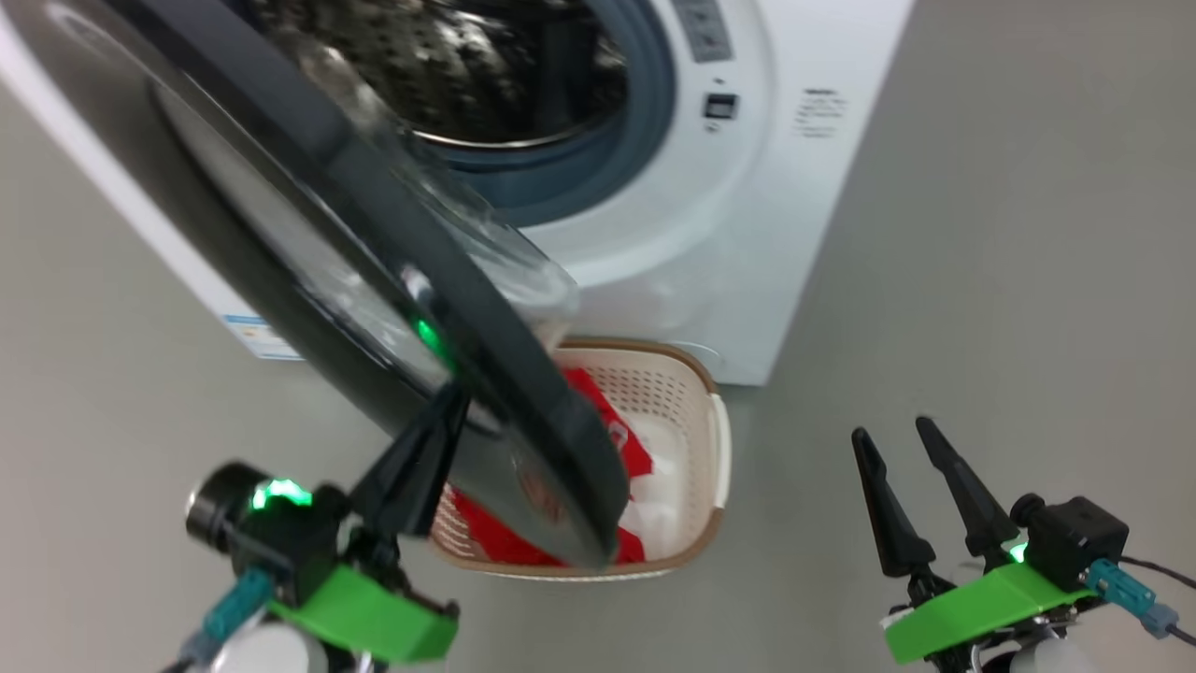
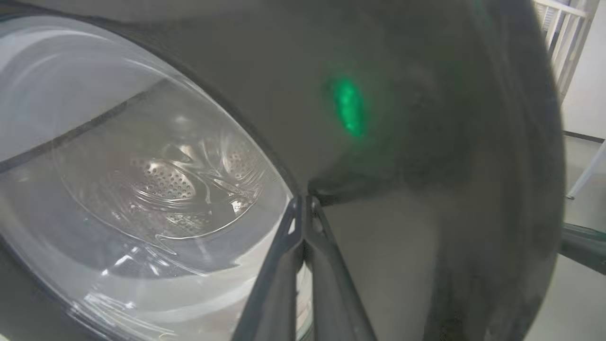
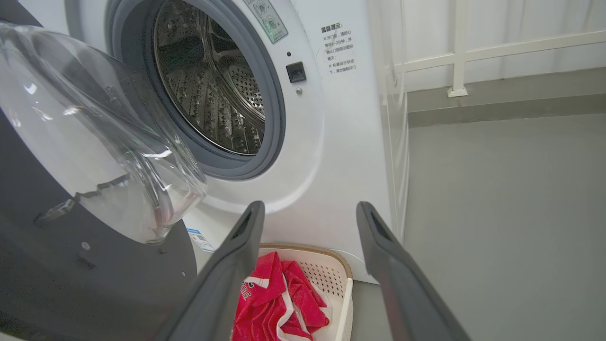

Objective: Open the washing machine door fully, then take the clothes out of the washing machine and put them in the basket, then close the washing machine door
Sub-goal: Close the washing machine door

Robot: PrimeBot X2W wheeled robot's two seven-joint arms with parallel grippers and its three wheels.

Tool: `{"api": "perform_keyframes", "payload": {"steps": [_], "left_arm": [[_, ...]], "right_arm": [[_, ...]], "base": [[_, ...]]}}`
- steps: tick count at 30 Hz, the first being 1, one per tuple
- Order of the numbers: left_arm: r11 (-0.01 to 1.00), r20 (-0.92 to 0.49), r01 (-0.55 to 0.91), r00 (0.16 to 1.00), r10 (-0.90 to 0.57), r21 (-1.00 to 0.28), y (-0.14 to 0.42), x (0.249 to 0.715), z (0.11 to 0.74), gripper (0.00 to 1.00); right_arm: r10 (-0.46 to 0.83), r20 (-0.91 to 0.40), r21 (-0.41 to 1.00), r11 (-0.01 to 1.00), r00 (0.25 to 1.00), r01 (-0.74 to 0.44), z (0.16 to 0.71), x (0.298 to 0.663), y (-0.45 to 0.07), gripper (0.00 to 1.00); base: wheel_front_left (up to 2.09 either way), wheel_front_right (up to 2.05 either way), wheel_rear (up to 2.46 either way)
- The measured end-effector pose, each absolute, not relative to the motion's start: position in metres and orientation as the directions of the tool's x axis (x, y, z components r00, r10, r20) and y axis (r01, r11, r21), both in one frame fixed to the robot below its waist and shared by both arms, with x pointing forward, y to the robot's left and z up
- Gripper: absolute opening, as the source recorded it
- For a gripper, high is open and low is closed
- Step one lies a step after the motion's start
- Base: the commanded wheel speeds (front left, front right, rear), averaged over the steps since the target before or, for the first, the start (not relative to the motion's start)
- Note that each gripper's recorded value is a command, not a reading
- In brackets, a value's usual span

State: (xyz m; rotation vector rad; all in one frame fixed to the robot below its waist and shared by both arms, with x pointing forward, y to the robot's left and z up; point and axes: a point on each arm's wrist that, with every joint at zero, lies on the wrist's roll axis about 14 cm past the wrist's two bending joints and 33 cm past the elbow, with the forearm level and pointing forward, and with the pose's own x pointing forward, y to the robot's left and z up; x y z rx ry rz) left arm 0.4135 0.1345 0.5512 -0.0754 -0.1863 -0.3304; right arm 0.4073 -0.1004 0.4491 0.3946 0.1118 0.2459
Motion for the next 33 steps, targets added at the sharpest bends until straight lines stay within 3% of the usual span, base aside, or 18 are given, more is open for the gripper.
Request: {"api": "perform_keyframes", "payload": {"steps": [17, 33], "left_arm": [[0.890, 0.192, 0.438, 0.891, -0.411, -0.126, 0.069, 0.510, 0.540, 0.00], [0.876, 0.200, 0.455, 0.884, -0.423, -0.157, 0.047, 0.553, 0.540, 0.00]], "right_arm": [[0.068, -0.102, 0.385, 0.923, 0.992, -0.024, 0.436, 0.406, -0.160, 1.00], [-0.015, -0.122, 0.379, 0.923, 0.992, 0.060, 0.431, 0.399, -0.187, 1.00]], "base": [[0.00, 0.00, 0.00], [0.00, 0.00, 0.00]]}}
